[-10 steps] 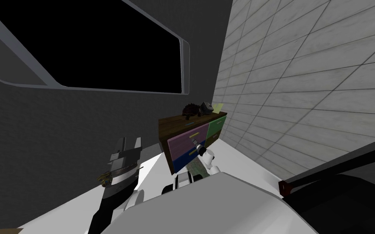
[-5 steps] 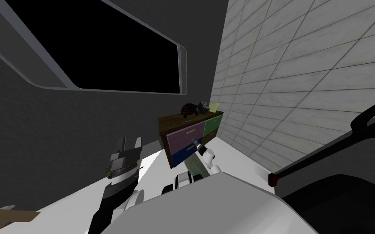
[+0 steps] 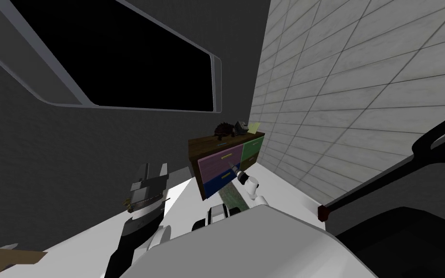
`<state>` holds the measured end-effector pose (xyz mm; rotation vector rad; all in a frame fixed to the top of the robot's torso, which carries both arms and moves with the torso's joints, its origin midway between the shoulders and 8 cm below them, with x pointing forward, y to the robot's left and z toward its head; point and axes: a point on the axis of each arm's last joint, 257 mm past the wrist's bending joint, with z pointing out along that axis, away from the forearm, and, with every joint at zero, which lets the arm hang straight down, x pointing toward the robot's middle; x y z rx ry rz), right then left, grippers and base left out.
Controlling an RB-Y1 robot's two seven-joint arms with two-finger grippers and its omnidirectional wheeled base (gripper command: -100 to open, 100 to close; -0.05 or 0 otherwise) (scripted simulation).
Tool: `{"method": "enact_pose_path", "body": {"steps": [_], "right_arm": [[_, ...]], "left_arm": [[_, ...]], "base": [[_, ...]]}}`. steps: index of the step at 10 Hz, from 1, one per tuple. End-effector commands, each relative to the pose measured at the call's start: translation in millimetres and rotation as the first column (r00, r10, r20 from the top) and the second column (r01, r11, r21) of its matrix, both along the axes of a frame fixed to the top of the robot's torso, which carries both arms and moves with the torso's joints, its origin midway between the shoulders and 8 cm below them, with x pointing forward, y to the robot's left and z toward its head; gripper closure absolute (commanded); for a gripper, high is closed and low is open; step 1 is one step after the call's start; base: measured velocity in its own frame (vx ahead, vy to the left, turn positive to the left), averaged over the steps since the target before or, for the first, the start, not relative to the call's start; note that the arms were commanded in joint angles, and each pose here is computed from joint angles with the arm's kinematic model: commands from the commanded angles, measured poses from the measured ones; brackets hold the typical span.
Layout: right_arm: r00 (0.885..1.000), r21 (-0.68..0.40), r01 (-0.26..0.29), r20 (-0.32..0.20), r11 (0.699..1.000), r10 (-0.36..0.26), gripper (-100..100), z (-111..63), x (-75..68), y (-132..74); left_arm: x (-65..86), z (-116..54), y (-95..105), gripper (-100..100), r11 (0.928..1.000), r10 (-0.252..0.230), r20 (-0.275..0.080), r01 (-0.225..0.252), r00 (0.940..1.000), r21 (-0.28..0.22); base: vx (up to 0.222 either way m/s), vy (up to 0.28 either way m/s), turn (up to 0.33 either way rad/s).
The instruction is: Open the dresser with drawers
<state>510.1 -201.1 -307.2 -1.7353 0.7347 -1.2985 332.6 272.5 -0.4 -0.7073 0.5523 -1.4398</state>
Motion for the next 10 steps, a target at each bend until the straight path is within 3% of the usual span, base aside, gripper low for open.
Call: {"method": "enact_pose_path", "body": {"steps": [1,10], "right_arm": [[1.0,-0.014,-0.015,-0.007,1.0,0.015,-100,-4.0,-6.4,-18],[0.997,0.168,-0.075,-0.015,0.983,0.078,-100,-12.5,-48.4,-24]], "left_arm": [[0.0,0.0,0.0,0,1.0,0.0,0.0,0.0,1.0,0.0],[0.0,0.0,0.0,0,1.0,0.0,0.0,0.0,1.0,0.0]], "base": [[0.066,0.01,-0.008],[0.095,0.026,-0.013]]}}
